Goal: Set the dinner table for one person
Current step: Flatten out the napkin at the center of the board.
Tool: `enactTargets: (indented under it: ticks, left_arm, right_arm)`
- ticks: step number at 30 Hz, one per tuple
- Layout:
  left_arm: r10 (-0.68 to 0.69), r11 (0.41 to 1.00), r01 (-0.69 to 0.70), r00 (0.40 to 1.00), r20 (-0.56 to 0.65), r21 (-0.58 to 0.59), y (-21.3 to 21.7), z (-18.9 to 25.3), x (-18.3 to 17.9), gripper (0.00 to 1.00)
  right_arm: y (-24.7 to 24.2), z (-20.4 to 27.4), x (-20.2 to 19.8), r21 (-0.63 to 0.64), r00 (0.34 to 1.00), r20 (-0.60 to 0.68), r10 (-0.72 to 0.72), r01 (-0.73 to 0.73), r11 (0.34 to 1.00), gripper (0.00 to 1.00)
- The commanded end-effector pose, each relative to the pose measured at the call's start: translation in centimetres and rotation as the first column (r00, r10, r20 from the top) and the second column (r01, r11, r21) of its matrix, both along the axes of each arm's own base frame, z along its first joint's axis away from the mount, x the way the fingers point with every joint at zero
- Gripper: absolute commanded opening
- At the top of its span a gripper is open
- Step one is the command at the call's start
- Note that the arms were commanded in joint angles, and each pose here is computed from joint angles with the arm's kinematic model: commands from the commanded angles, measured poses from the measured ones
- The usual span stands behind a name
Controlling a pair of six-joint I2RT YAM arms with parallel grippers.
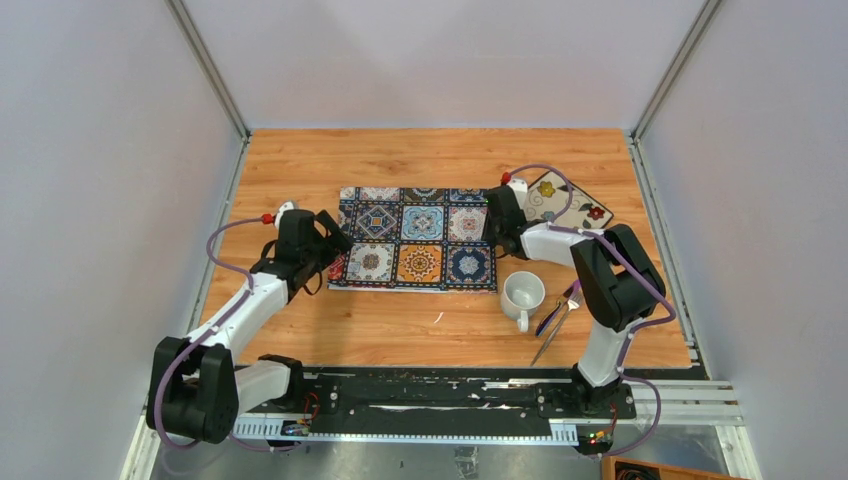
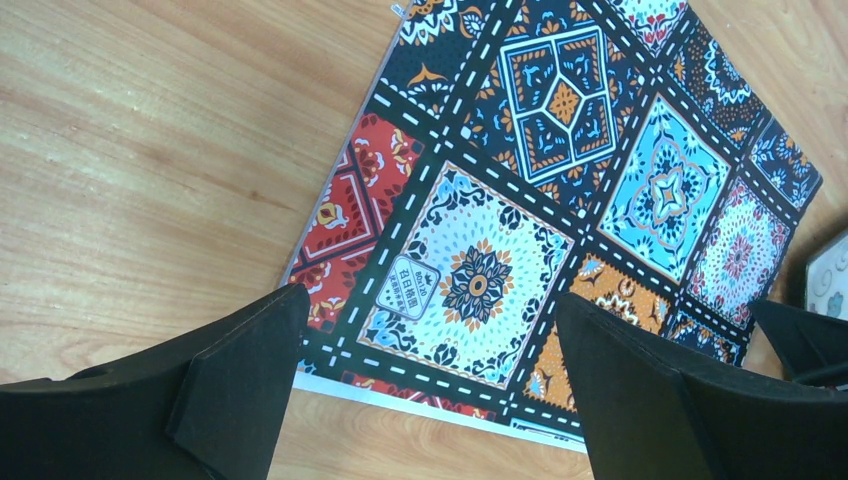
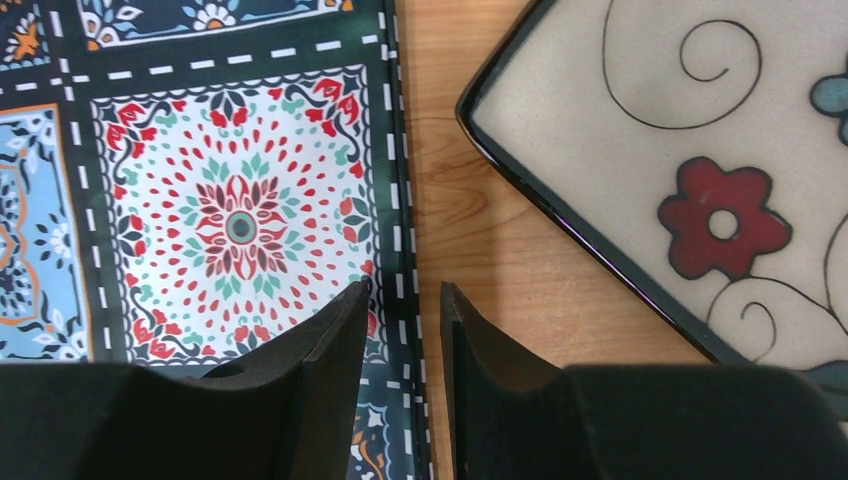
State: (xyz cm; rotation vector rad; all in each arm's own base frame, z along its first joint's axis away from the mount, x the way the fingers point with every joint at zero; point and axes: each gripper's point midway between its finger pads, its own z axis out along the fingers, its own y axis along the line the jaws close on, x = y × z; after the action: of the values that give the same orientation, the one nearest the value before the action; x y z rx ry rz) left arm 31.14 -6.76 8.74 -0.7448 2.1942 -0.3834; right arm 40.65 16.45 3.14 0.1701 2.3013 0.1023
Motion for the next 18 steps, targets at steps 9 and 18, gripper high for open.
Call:
enactTargets:
  ticks: [9, 18]
  left_arm:
    - [-0.003, 1.0, 0.003, 1.0, 0.002, 0.031, 0.5, 0.3, 0.1, 1.0]
    - [-0.012, 0.999, 0.013, 1.0, -0.003, 0.032, 0.4, 0.2, 0.0, 1.0]
  right_arm:
    - [0.7, -1.7, 0.5, 0.046, 0.999, -0.03, 0.01, -0.009, 0.999, 0.31]
    - [0.5, -2.1, 1.7, 0.045, 0.999, -0.035, 0.01, -0.008, 0.999, 0.23]
